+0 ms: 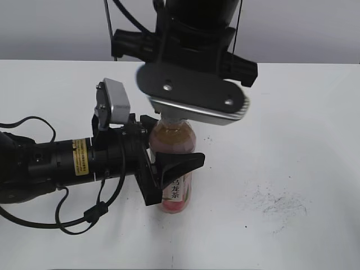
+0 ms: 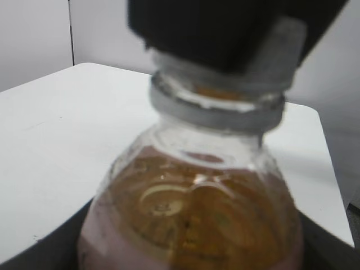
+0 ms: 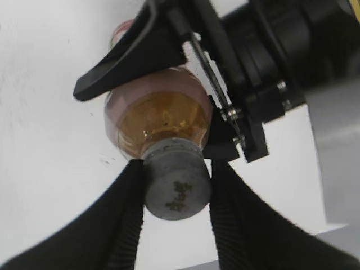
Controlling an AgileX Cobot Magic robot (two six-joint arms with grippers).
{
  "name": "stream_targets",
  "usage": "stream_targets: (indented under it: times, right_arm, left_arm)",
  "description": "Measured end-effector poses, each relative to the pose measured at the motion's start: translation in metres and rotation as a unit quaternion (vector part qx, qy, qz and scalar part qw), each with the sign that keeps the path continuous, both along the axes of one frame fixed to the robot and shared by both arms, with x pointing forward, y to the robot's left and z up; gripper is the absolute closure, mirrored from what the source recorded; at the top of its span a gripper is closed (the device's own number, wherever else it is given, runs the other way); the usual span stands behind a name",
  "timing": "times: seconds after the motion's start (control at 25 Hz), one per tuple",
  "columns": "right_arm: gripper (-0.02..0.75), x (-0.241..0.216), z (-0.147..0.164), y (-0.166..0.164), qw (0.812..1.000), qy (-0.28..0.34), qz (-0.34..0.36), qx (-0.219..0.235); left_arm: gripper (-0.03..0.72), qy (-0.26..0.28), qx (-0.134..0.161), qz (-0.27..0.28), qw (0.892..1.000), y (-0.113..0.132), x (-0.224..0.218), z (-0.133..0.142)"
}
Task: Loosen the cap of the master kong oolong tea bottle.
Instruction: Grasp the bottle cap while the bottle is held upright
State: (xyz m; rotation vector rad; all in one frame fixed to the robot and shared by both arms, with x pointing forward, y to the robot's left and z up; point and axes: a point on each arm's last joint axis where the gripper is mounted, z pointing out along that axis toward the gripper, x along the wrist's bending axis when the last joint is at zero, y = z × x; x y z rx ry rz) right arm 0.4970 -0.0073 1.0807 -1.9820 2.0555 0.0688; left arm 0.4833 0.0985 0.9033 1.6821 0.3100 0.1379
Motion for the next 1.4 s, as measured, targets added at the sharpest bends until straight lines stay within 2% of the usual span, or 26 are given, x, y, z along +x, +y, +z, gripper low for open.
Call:
stream_targets:
  times: [0.04, 0.12, 0.2, 0.28, 0.4, 0.48, 0.56, 0.64, 0.68, 0.76, 0.92, 1.04, 1.12, 1.24, 1.28, 1.32, 1.4]
  right_arm:
    - [0.468, 0.000, 0.000, 0.000, 0.998, -0.015, 0.061, -0.010]
    - [0.468, 0.000, 0.000, 0.000, 0.991, -0.032, 0.130, -0.022]
    - [0.468, 0.000, 0.000, 0.000, 0.988, -0.037, 0.150, -0.026]
    - [0.468, 0.001, 0.000, 0.000, 0.990, -0.035, 0.132, -0.025]
    - [0.458, 0.002, 0.000, -0.001, 0.998, -0.024, 0.053, -0.018]
    - [0.415, 0.002, 0.000, -0.001, 0.999, -0.004, -0.035, -0.002]
    - [0.322, 0.005, 0.000, -0.004, 0.987, 0.008, -0.158, 0.011]
    - [0.225, 0.006, 0.000, -0.005, 0.960, 0.025, -0.277, 0.032]
    - [0.186, 0.006, 0.000, -0.005, 0.939, 0.039, -0.338, 0.045]
    - [0.154, 0.005, 0.000, -0.004, 0.892, 0.069, -0.440, 0.070]
    - [0.150, 0.001, 0.000, 0.000, 0.775, 0.143, -0.606, 0.109]
    - [0.150, -0.004, 0.001, 0.005, 0.663, 0.206, -0.709, 0.125]
    - [0.150, -0.004, 0.001, 0.005, 0.570, 0.223, -0.780, 0.135]
    - [0.150, -0.001, 0.000, 0.002, 0.445, 0.216, -0.856, 0.151]
    - [0.150, -0.001, 0.000, 0.001, 0.414, 0.216, -0.871, 0.154]
    - [0.152, 0.000, 0.000, 0.001, 0.397, 0.217, -0.878, 0.156]
    - [0.159, -0.001, 0.001, 0.001, 0.376, 0.222, -0.886, 0.156]
  left_arm:
    - [0.243, 0.000, 0.000, 0.000, 1.000, 0.000, 0.000, 0.000]
    - [0.243, 0.001, -0.001, 0.002, 1.000, 0.000, 0.000, 0.000]
    - [0.243, 0.002, 0.000, 0.002, 1.000, 0.000, 0.000, 0.000]
    - [0.243, 0.002, 0.000, 0.002, 1.000, 0.000, 0.000, 0.000]
    - [0.243, 0.001, -0.001, 0.002, 1.000, 0.000, 0.001, 0.000]
    - [0.243, 0.002, 0.000, 0.003, 1.000, 0.000, 0.001, 0.000]
    - [0.243, 0.001, 0.000, 0.003, 1.000, 0.000, 0.001, 0.000]
    - [0.243, 0.001, 0.000, 0.003, 1.000, 0.000, 0.001, 0.000]
    - [0.243, 0.001, 0.000, 0.003, 1.000, 0.000, 0.001, 0.000]
    - [0.243, 0.001, 0.000, 0.003, 1.000, 0.000, 0.001, 0.000]
    - [0.243, 0.001, 0.000, 0.003, 1.000, 0.000, 0.001, 0.000]
    - [0.243, 0.001, 0.000, 0.003, 1.000, 0.000, 0.001, 0.000]
    - [0.243, 0.001, 0.000, 0.000, 1.000, 0.000, 0.000, 0.000]
    - [0.243, 0.001, 0.000, 0.001, 1.000, 0.000, 0.001, 0.000]
    - [0.243, 0.001, 0.000, 0.001, 1.000, 0.000, 0.001, 0.000]
    - [0.243, 0.001, 0.000, 0.001, 1.000, 0.000, 0.001, 0.000]
    - [0.243, 0.001, 0.000, 0.001, 1.000, 0.000, 0.001, 0.000]
